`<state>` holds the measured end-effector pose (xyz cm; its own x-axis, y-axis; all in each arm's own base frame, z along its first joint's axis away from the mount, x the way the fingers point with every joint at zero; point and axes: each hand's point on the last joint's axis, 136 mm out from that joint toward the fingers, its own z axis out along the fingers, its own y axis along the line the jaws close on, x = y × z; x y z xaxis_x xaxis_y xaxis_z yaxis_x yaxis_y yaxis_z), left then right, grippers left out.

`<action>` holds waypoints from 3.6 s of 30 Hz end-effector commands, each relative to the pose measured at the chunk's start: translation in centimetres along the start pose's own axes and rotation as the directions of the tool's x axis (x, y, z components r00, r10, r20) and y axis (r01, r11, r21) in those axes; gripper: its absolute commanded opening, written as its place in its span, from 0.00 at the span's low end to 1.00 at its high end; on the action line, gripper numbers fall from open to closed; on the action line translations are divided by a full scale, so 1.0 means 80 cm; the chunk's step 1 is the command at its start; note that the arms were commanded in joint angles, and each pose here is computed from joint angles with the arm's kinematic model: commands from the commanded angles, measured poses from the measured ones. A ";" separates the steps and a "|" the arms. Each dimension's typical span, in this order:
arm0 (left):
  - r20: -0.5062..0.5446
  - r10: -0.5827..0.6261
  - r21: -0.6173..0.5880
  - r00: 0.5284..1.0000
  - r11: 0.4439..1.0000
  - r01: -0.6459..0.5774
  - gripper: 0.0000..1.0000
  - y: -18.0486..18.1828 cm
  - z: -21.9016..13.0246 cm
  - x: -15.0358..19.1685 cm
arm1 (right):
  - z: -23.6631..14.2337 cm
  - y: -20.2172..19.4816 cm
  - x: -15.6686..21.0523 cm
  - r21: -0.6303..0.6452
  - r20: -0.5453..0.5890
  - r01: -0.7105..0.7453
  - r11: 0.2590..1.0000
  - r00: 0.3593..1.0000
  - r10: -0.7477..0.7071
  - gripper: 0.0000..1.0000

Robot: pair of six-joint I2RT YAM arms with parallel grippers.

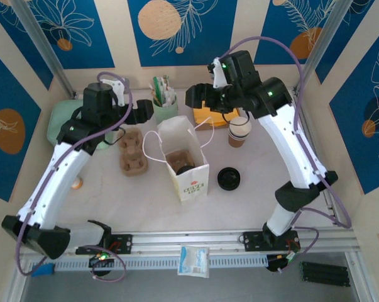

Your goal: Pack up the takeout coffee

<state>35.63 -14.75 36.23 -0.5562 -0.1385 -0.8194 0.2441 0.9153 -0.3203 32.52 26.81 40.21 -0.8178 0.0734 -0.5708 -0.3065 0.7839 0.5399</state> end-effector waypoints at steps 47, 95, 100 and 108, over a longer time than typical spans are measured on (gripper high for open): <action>-0.019 -0.188 0.025 0.982 0.982 0.189 0.51 0.126 0.295 -0.058 | 0.055 0.026 -0.011 -0.179 -0.072 0.040 0.983 0.996 -0.054 0.72; 0.029 -0.136 0.094 0.990 0.987 0.133 0.00 0.091 0.235 -0.109 | 0.067 0.030 -0.002 -0.222 -0.118 -0.001 0.975 0.993 -0.026 0.72; 0.039 -0.115 0.087 0.993 0.990 0.111 0.00 0.084 0.212 -0.118 | 0.074 0.026 0.000 -0.215 -0.127 -0.011 0.977 0.992 -0.017 0.71; 0.075 -0.078 0.086 0.994 0.994 0.071 0.00 0.068 0.164 -0.137 | 0.081 0.026 0.004 -0.220 -0.141 -0.025 0.975 0.990 -0.006 0.71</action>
<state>55.26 -13.96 32.81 -0.5742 -0.2497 -0.7797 0.2331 0.8631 -0.4481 35.86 32.30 35.91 -0.8776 -0.0174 -0.4791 -0.3707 0.6584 0.6551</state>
